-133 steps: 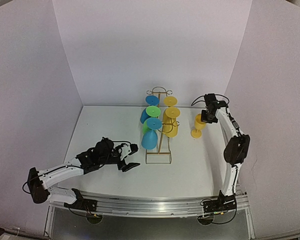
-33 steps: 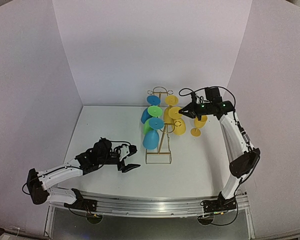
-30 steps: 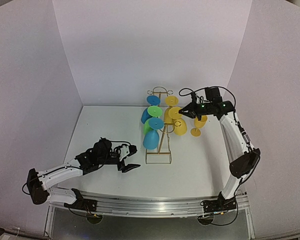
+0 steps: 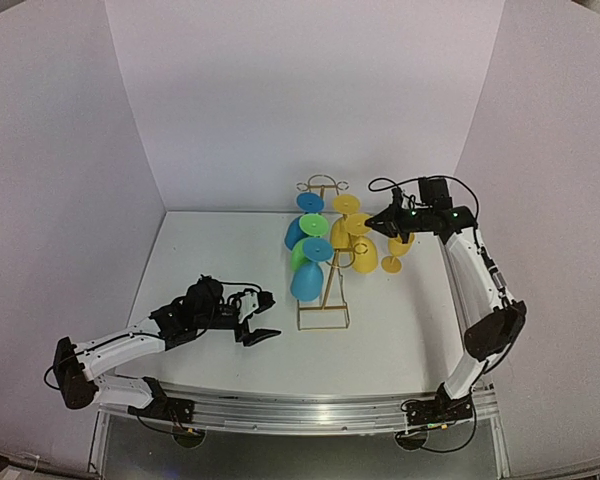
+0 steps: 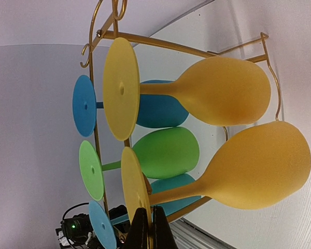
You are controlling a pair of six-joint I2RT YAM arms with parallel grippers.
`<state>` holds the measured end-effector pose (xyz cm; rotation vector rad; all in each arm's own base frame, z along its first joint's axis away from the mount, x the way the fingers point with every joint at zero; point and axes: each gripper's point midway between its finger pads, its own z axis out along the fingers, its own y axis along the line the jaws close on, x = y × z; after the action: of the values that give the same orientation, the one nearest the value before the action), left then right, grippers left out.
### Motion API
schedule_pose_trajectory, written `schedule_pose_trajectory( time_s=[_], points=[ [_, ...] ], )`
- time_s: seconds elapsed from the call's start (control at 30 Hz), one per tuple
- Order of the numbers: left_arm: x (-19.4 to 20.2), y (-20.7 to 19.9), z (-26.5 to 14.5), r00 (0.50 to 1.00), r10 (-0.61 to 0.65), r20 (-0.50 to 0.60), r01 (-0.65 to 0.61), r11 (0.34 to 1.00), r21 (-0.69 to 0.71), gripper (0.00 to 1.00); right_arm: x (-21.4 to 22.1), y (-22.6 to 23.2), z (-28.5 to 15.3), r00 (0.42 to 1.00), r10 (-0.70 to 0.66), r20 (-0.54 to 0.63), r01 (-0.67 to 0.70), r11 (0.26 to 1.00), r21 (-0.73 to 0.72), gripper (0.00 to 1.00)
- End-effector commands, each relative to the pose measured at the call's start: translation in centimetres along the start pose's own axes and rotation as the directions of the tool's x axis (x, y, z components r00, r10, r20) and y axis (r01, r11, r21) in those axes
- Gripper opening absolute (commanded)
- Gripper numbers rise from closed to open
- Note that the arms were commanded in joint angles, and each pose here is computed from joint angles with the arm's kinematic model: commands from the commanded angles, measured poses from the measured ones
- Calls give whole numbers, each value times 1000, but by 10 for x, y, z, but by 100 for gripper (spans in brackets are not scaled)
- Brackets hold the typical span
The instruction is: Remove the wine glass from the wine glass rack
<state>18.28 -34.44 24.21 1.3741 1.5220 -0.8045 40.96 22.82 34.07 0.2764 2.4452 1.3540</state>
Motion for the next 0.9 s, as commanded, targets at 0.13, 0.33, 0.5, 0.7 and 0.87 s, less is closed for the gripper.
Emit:
schedule_pose_trajectory(
  time_s=[0.13,0.33,0.5,0.7,0.87],
  points=[
    [-26,1,-9,996,50,71,-50,999,-4,79,19,4,11,1000,12,-14,-13,1000,-18,0],
    [-25,1,-9,996,50,70,-50,999,-2,79,30,1,24,999,25,-30,-25,999,-23,0],
    [-25,0,-10,996,50,72,-50,999,0,80,33,0,31,999,31,-32,-31,999,-23,0],
    [-25,0,-11,996,53,73,-53,999,-2,79,37,-4,39,998,43,-40,-44,999,-18,0],
    [-24,0,-12,996,55,70,-55,998,-5,79,40,-10,41,998,60,-33,-60,998,-8,0]
  ],
)
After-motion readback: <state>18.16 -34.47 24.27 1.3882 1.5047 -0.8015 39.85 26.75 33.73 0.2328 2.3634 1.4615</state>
